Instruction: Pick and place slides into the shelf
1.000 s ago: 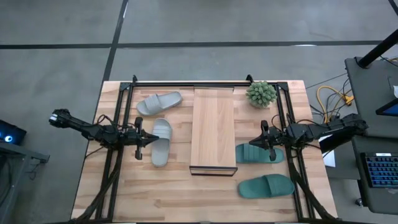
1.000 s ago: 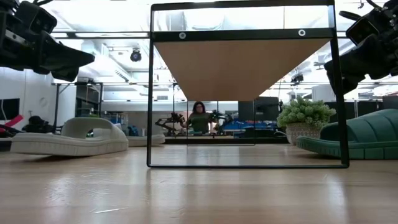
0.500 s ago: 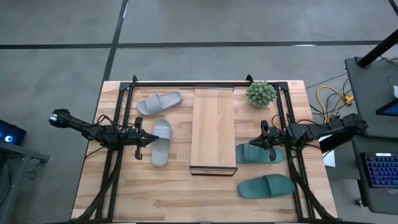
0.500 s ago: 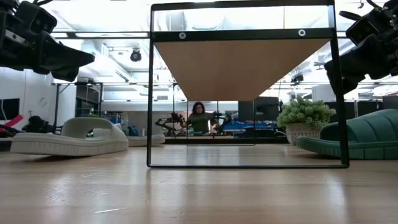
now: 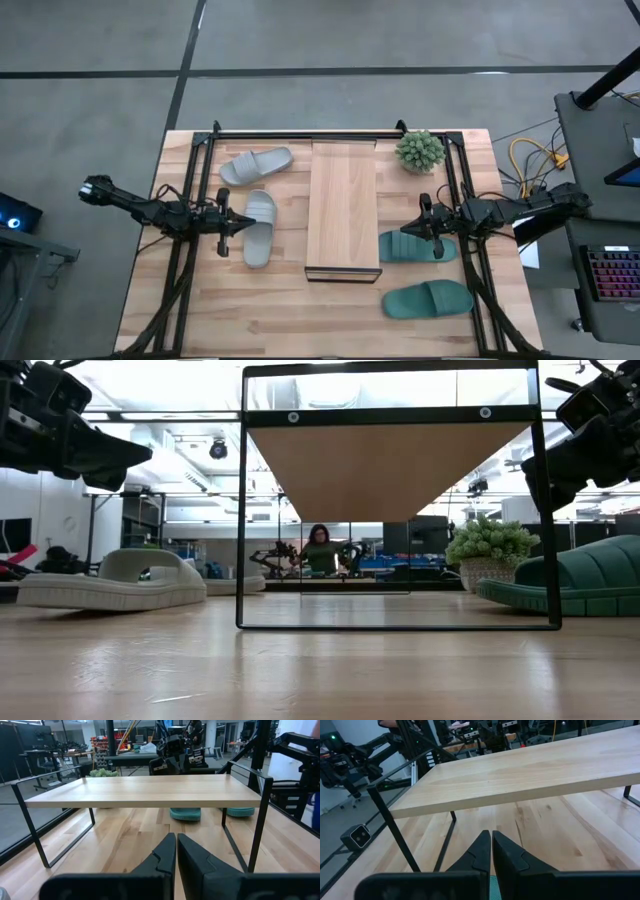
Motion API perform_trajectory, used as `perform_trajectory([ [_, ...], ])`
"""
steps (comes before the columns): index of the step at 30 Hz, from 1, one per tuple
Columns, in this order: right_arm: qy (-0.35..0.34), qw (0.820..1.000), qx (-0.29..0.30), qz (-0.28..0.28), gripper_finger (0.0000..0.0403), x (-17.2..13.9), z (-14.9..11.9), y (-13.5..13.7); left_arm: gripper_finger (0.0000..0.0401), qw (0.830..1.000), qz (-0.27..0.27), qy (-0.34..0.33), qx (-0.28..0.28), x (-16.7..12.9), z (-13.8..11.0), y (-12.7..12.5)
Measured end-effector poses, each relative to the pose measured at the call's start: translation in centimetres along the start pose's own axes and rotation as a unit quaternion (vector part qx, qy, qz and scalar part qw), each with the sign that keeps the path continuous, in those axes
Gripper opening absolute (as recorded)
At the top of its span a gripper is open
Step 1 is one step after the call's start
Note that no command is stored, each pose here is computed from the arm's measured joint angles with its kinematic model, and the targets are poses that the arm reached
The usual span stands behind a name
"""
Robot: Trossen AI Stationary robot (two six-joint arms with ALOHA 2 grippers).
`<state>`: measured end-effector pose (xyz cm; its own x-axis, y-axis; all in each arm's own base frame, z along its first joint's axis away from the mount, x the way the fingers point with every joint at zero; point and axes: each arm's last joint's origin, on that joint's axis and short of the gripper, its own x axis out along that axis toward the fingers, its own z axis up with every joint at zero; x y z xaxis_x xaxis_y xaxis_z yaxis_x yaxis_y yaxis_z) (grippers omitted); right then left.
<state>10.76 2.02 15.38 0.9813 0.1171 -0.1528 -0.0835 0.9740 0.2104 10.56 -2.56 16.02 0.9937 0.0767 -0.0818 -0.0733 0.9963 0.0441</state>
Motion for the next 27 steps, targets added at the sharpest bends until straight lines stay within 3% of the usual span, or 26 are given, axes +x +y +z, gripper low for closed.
perform_trajectory([
  [24,0.0,1.0,0.0,0.0,0.0009,0.0,-0.01,0.0,0.0,1.0,0.0,0.0,0.001,0.0,0.0,0.0],
  [27,0.0,1.0,0.0,0.0,0.0009,0.0,-0.01,0.0,0.0,0.999,0.001,-0.001,0.043,0.0,0.01,0.0],
])
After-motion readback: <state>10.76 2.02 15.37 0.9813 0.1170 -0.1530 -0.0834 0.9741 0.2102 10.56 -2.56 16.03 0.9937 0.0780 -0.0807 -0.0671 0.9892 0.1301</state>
